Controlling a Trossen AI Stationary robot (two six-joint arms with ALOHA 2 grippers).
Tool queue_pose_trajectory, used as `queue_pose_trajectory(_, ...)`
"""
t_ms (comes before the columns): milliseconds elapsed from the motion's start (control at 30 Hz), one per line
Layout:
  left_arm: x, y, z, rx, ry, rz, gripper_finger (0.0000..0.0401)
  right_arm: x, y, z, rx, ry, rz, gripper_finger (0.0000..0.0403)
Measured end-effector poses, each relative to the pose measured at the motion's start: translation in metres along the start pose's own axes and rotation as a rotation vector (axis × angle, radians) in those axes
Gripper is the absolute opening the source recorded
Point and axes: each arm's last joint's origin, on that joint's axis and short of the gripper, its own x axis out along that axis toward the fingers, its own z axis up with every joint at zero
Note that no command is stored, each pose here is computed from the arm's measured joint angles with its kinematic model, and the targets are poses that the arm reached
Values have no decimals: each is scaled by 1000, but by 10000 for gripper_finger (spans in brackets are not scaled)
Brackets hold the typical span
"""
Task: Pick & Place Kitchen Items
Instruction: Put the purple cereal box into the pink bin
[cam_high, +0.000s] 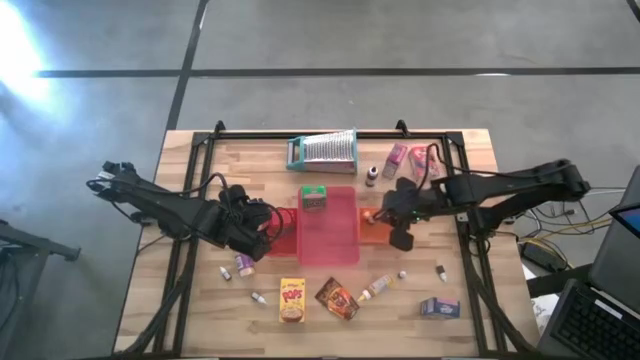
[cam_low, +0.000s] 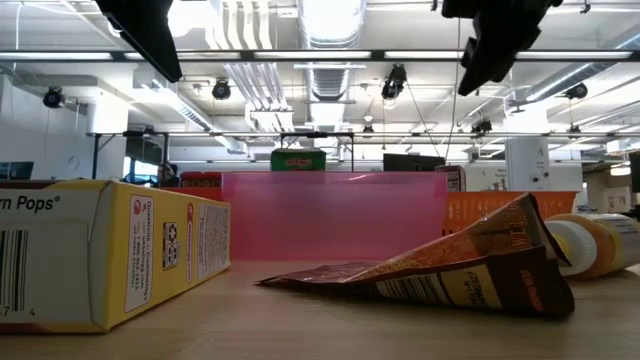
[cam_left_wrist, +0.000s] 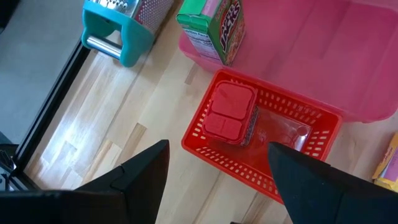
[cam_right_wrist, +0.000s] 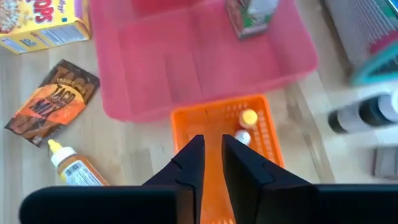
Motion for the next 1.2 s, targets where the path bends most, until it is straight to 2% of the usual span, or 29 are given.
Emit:
queue_pose_trajectory(167,0,0,0,0,0,0,276,-7,-6,-11,18,53,-36,35)
queue_pose_trajectory(400,0,0,0,-1,-2,-2,276,-19,-16,-23,67,83,-205,23)
queue_pose_trajectory(800,0,0,0,-2,-2,-2,276,-11,-23,-34,120,106,-252,23)
queue_pose_trajectory(1200,0,0,0,-2,-2,-2,276,3,-30,-57,109,181,-287,9)
